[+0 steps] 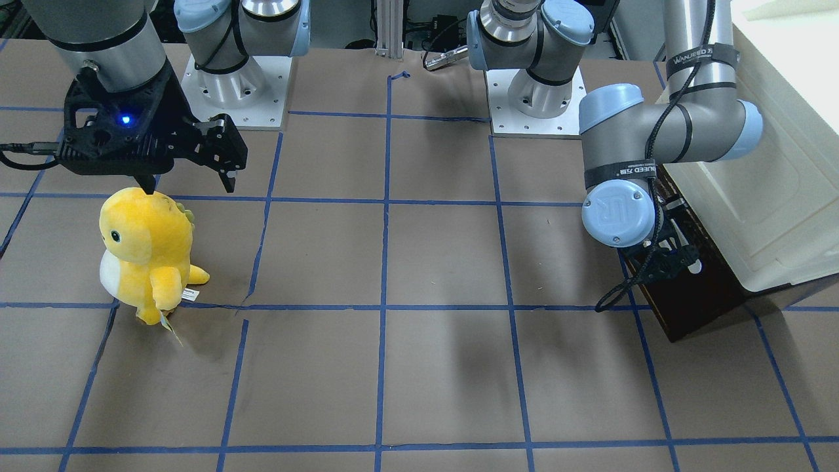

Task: Pull drawer sideways
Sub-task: 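Pull the handle with the left gripper, sliding the drawer out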

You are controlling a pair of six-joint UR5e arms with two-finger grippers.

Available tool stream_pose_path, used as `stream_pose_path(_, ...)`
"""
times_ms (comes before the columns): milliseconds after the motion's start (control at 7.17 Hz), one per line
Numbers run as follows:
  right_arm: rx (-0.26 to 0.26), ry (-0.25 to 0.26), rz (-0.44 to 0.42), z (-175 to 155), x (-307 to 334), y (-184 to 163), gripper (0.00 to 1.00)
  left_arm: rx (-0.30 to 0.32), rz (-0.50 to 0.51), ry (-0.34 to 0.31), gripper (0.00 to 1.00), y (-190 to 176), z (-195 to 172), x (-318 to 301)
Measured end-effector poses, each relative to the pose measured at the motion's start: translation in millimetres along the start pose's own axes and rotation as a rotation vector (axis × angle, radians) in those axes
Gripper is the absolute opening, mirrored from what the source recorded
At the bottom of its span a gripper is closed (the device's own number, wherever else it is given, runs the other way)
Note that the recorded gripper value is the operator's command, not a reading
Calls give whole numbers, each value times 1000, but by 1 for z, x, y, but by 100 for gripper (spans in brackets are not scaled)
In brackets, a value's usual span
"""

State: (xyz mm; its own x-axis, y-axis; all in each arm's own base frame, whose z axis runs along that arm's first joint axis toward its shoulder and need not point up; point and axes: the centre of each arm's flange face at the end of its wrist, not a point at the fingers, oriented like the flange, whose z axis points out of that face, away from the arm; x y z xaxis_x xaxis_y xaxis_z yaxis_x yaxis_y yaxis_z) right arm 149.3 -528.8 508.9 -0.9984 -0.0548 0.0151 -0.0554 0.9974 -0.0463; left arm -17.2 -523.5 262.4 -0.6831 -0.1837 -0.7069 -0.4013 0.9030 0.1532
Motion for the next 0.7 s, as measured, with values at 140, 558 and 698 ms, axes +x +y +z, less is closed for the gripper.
stream_pose_path(140,0,0,0,0,0,0,100,0,1,-1,13,0,0,0)
stream_pose_path(558,0,0,0,0,0,0,100,-4,4,-5,13,0,-2,4)
stream_pose_path(698,0,0,0,0,0,0,100,-6,6,-3,13,2,-3,5)
